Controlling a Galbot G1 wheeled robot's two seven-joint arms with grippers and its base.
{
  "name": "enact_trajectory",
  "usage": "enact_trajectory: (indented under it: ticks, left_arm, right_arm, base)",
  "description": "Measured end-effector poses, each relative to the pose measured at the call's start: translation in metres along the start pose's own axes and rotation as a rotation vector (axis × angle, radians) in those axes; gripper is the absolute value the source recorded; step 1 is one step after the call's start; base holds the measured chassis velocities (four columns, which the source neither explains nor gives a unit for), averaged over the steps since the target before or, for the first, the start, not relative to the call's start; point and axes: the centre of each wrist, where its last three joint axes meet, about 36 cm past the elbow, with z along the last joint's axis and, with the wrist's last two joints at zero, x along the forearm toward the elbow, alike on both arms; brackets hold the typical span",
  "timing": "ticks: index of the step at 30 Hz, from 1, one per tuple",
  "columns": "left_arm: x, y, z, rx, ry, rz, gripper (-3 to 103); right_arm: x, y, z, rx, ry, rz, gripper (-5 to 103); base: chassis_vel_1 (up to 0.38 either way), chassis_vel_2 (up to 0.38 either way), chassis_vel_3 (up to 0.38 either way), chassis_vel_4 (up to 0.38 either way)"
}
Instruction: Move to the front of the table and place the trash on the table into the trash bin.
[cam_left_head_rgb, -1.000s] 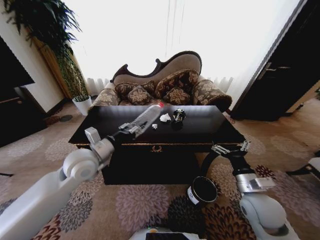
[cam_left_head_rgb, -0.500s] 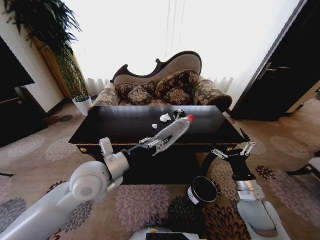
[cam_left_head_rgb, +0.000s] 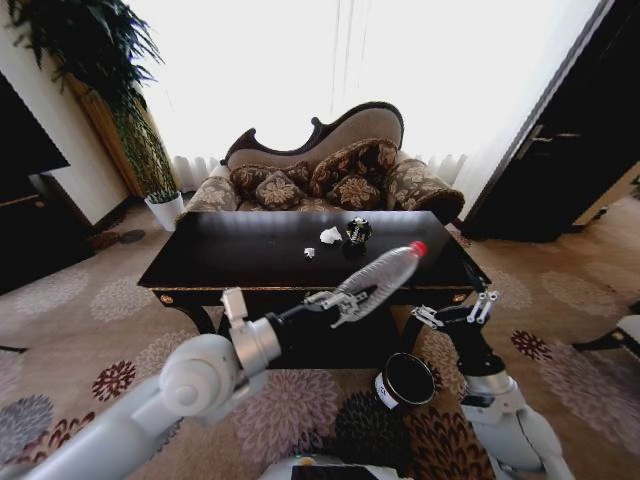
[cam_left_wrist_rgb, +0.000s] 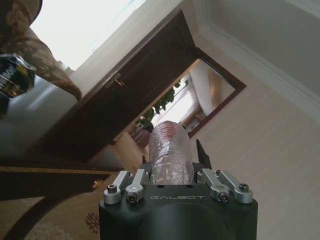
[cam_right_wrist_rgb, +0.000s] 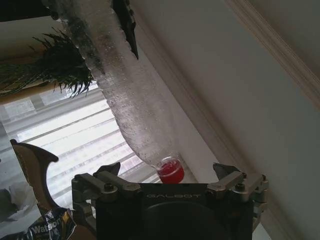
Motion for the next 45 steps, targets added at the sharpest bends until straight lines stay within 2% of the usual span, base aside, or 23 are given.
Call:
enact_trajectory:
  ticks: [6,15,17,19,20,22,25,26,27,32,41,42,44,45]
  left_arm:
    - [-0.015,0.001,0.015,0.037,0.041,0.020,36]
    - [-0.015,-0.002,0.034,0.073,0.076,0.018,36]
    - [-0.014,-0.002,0.034,0.072,0.075,0.018,36]
    - [-0.012,-0.003,0.034,0.072,0.069,0.018,36]
    - [-0.012,-0.003,0.034,0.072,0.069,0.018,36]
    - [-0.011,-0.003,0.033,0.073,0.065,0.017,36]
    - [-0.010,-0.003,0.033,0.072,0.065,0.014,36]
    - [-0.009,-0.003,0.033,0.069,0.065,0.011,36]
    - [-0.009,-0.003,0.033,0.068,0.065,0.011,36]
    - [-0.008,-0.003,0.031,0.060,0.066,0.010,36]
    - [-0.005,-0.005,0.026,0.036,0.077,-0.004,35]
    - [-0.004,-0.004,0.024,0.020,0.078,-0.011,45]
    - [-0.003,-0.003,0.023,0.008,0.077,-0.017,45]
    - [-0.002,-0.003,0.019,-0.013,0.070,-0.024,51]
  right_arm:
    - [0.001,-0.004,-0.007,-0.002,-0.002,0.001,100]
    - [0.003,-0.004,-0.012,-0.028,-0.001,0.002,101]
    - [0.003,-0.004,-0.013,-0.053,-0.013,-0.010,97]
    - [0.004,-0.003,-0.013,-0.075,-0.033,-0.024,87]
    - [0.004,-0.003,-0.013,-0.075,-0.033,-0.024,87]
    - [0.004,-0.002,-0.012,-0.078,-0.039,-0.027,77]
    - [0.005,-0.001,-0.012,-0.080,-0.041,-0.029,77]
    - [0.006,-0.001,-0.012,-0.090,-0.036,-0.029,61]
    - [0.006,-0.001,-0.012,-0.097,-0.033,-0.026,61]
    - [0.008,0.000,-0.010,-0.119,-0.015,-0.027,47]
    - [0.009,0.002,-0.008,-0.136,-0.017,-0.030,44]
    - [0.009,0.003,-0.007,-0.140,-0.015,-0.029,44]
    - [0.010,0.003,-0.006,-0.142,-0.011,-0.029,44]
    - [0.010,0.004,-0.005,-0.144,-0.006,-0.028,42]
  base:
    - [0.000,0.000,0.000,0.000]
    - [0.000,0.000,0.000,0.000]
    - [0.000,0.000,0.000,0.000]
    - [0.000,0.000,0.000,0.000]
    - [0.000,0.000,0.000,0.000]
    - [0.000,0.000,0.000,0.000]
    - [0.000,0.000,0.000,0.000]
    - [0.000,0.000,0.000,0.000]
    - [0.000,0.000,0.000,0.000]
    - [0.000,0.000,0.000,0.000]
    - [0.000,0.000,0.000,0.000]
    - [0.000,0.000,0.000,0.000]
    - [0.000,0.000,0.000,0.000]
    - [0.000,0.000,0.000,0.000]
